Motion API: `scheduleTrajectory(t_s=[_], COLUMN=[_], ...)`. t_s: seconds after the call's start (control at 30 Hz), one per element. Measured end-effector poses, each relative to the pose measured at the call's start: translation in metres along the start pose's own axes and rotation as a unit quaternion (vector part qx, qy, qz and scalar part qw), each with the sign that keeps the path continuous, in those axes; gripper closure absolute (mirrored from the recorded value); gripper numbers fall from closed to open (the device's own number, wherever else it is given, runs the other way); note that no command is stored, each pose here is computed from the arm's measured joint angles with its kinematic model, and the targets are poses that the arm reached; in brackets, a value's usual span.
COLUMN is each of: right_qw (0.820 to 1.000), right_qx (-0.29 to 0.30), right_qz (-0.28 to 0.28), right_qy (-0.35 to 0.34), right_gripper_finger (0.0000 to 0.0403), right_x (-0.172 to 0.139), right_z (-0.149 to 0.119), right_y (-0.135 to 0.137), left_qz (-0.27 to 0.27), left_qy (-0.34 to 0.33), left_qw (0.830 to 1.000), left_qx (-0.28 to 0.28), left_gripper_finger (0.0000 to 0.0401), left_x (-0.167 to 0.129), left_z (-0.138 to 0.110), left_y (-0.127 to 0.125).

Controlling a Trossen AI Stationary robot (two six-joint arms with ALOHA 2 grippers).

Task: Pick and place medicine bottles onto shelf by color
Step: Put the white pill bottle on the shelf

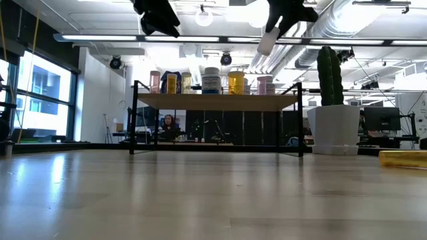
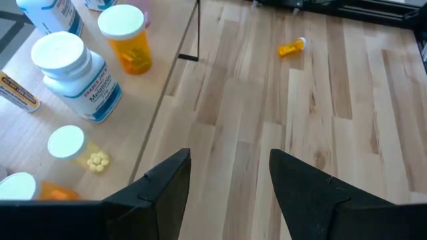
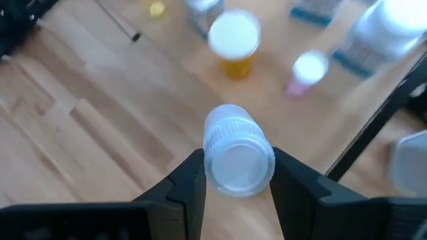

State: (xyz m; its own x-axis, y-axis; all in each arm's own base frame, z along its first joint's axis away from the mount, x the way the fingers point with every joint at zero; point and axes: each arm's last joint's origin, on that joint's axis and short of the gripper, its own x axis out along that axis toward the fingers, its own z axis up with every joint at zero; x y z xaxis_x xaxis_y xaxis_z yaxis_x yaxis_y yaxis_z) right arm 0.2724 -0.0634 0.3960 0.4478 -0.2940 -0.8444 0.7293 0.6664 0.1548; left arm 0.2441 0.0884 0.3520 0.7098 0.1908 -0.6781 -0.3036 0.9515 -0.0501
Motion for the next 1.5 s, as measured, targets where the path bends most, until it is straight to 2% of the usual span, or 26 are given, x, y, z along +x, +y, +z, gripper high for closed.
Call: scheduleTrajectory(t_s=[0.2,0.47,0.73,0.97,1.27,1.5], right_qw=[0.999,0.998,0.992,0.978,0.968,0.963], right_qx=[-0.022,-0.039,-0.089,-0.134,-0.154,-0.157], right_qz=[-0.020,-0.029,-0.030,-0.034,-0.045,-0.049], right_qy=[-0.021,0.034,0.089,0.155,0.192,0.213], right_gripper_finger=[0.0279,0.0279,0.0279,0.0279,0.0279,0.0279], right_x=[-0.009,0.000,0.028,0.054,0.078,0.084], right_z=[0.021,0.027,0.032,0.031,0.037,0.039], right_y=[-0.026,-0.051,-0.050,-0.049,-0.059,-0.069], left_qz=[0.000,0.002,0.002,0.002,0.002,0.002], left_qy=[0.000,0.000,0.000,0.000,0.000,0.000], left_qw=[1.000,0.999,0.999,0.999,0.999,0.999], left_qx=[-0.013,-0.035,-0.036,-0.042,-0.048,-0.048], left_gripper_finger=[0.0206,0.0206,0.0206,0.0206,0.0206,0.0206], left_x=[0.000,0.000,0.000,0.000,0.000,0.000], left_z=[0.000,0.000,0.000,0.000,0.000,0.000], left_y=[0.000,0.000,0.000,0.000,0.000,0.000])
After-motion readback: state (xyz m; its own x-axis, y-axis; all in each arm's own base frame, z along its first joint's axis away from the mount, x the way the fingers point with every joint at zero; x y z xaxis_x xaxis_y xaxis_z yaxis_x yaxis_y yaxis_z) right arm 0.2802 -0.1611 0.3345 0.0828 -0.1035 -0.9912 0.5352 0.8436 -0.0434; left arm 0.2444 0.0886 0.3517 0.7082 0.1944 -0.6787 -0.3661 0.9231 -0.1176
